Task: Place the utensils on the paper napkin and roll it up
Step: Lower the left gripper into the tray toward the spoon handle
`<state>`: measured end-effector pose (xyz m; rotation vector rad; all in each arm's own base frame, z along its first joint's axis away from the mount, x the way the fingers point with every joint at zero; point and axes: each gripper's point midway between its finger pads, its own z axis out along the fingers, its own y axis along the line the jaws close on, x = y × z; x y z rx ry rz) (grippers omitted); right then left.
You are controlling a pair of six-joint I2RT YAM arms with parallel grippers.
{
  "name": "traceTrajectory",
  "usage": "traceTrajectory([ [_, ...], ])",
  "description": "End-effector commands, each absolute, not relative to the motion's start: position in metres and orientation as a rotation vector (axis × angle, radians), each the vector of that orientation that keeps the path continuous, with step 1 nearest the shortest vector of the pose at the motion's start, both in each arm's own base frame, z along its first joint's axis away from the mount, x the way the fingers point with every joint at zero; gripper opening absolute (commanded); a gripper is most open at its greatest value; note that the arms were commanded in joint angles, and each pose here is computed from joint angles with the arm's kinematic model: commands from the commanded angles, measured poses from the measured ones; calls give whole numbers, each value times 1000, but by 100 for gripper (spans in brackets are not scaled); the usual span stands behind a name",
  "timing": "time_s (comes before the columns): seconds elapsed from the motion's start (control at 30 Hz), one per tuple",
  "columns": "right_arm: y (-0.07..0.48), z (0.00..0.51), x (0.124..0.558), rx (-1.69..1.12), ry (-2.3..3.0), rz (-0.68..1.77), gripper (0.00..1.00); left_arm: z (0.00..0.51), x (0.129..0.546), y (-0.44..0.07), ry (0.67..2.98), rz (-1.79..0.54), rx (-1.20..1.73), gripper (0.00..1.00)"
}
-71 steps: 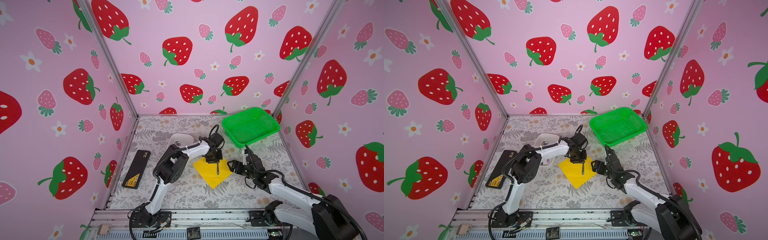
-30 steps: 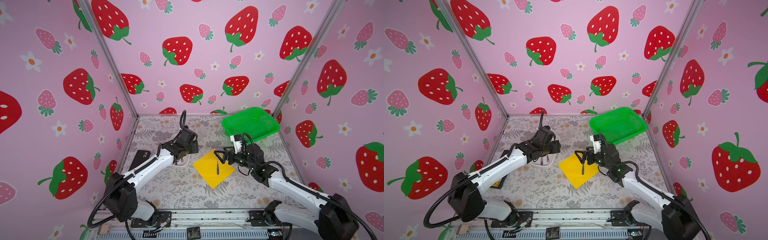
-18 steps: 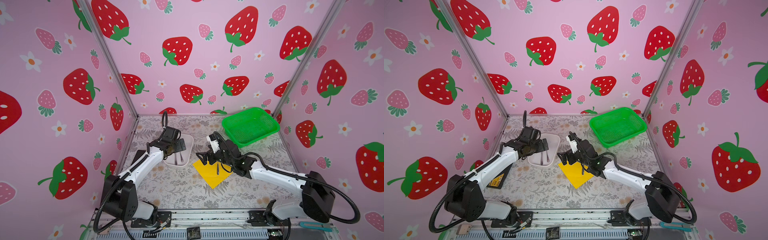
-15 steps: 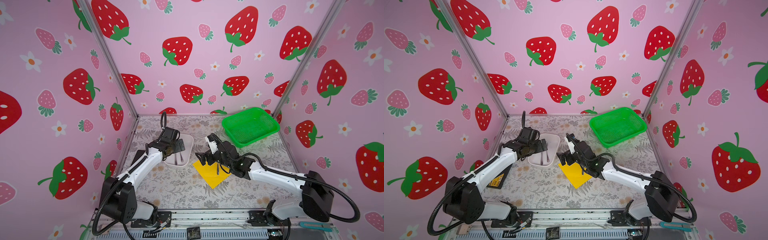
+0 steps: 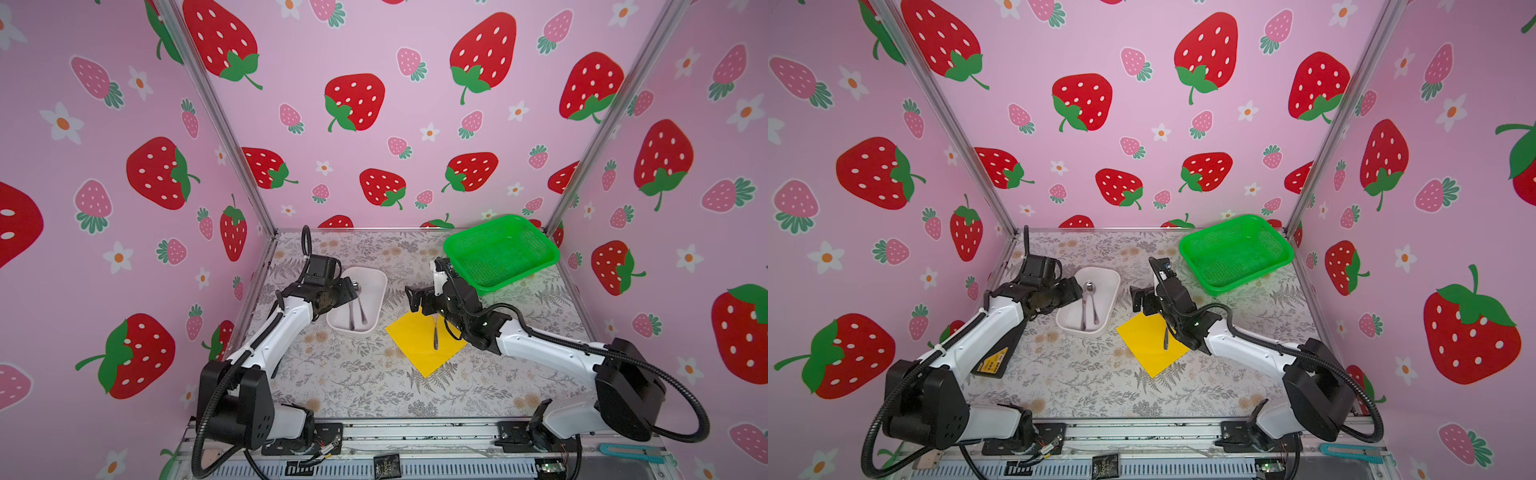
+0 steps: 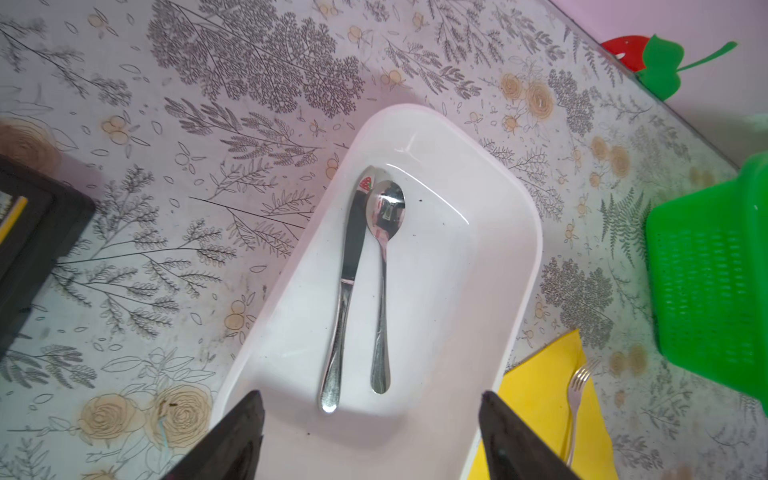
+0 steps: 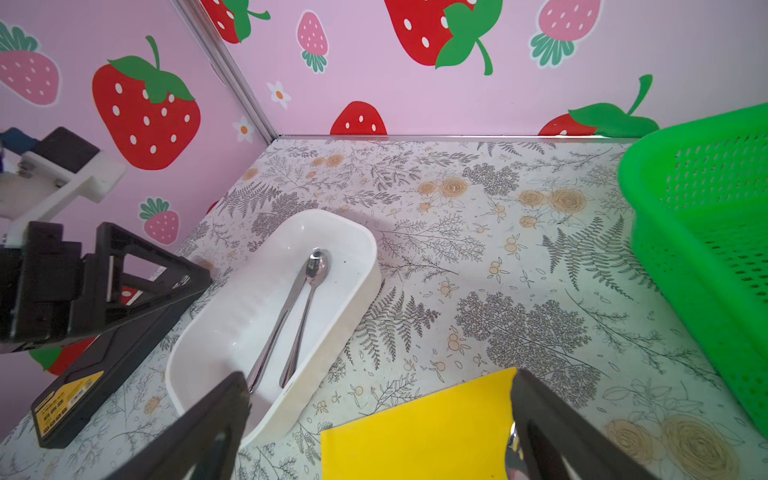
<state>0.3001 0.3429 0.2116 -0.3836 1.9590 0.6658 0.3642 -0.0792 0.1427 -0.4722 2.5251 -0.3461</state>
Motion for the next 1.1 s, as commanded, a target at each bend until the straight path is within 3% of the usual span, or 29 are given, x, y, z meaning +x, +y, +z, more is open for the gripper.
traceTrajectory([
  [0.0, 356, 211, 296, -401, 1992, 726, 100, 146, 377, -92, 2586, -335, -421, 76],
  [0.53, 382, 186, 288, -450, 2108, 833, 100, 105, 400, -118, 2774, -230, -330, 64],
  [1.07, 390, 165, 287, -461, 2200, 826, 100, 76, 408, -121, 2865, -175, -301, 61],
])
